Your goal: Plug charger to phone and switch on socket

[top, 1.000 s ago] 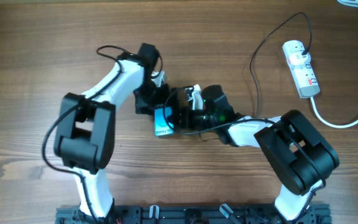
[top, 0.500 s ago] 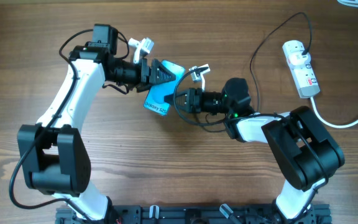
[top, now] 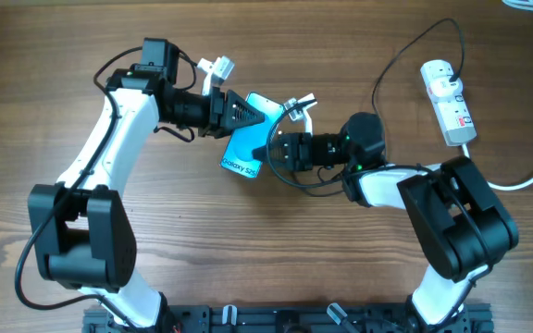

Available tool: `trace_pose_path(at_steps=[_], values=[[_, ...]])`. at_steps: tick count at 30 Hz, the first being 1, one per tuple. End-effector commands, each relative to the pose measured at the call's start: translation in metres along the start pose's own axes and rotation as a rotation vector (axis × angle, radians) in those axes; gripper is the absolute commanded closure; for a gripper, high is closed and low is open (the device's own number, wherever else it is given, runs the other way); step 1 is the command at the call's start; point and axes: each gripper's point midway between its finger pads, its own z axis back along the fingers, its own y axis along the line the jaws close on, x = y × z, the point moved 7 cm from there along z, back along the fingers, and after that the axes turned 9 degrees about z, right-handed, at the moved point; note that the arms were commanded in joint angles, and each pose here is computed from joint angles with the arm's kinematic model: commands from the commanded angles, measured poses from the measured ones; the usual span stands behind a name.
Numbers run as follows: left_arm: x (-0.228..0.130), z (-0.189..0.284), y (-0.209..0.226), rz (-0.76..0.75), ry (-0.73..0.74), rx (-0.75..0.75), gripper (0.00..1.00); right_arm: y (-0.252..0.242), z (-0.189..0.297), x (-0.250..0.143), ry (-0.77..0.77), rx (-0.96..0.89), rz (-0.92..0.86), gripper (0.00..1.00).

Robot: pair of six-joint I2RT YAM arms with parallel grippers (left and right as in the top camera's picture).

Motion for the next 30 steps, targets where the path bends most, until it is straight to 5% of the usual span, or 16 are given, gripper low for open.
trace_pose_path(at_steps=[1, 8, 14, 18, 22, 30], values=[[-0.010, -0.002, -0.019, -0.005, 0.033, -0.067, 0.55, -0.004, 0.005, 0.004, -0.008, -0.011, 0.001, 0.96], [-0.019, -0.010, -0.020, -0.010, 0.073, -0.059, 0.64, -0.004, 0.008, 0.003, 0.010, -0.001, -0.056, 0.96], [-0.019, -0.010, -0.020, -0.008, 0.074, -0.058, 0.90, -0.003, 0.008, 0.002, 0.018, 0.003, -0.058, 0.96], [-0.018, -0.010, -0.016, -0.011, 0.065, -0.016, 0.96, -0.003, 0.008, 0.002, 0.024, 0.007, -0.058, 0.94], [-0.017, -0.010, -0.008, -0.015, 0.051, 0.055, 0.96, 0.000, 0.008, -0.003, 0.071, 0.033, -0.051, 0.55], [-0.015, -0.009, -0.002, -0.009, 0.040, 0.113, 0.96, 0.007, 0.010, -0.016, 0.203, 0.102, -0.063, 0.49]])
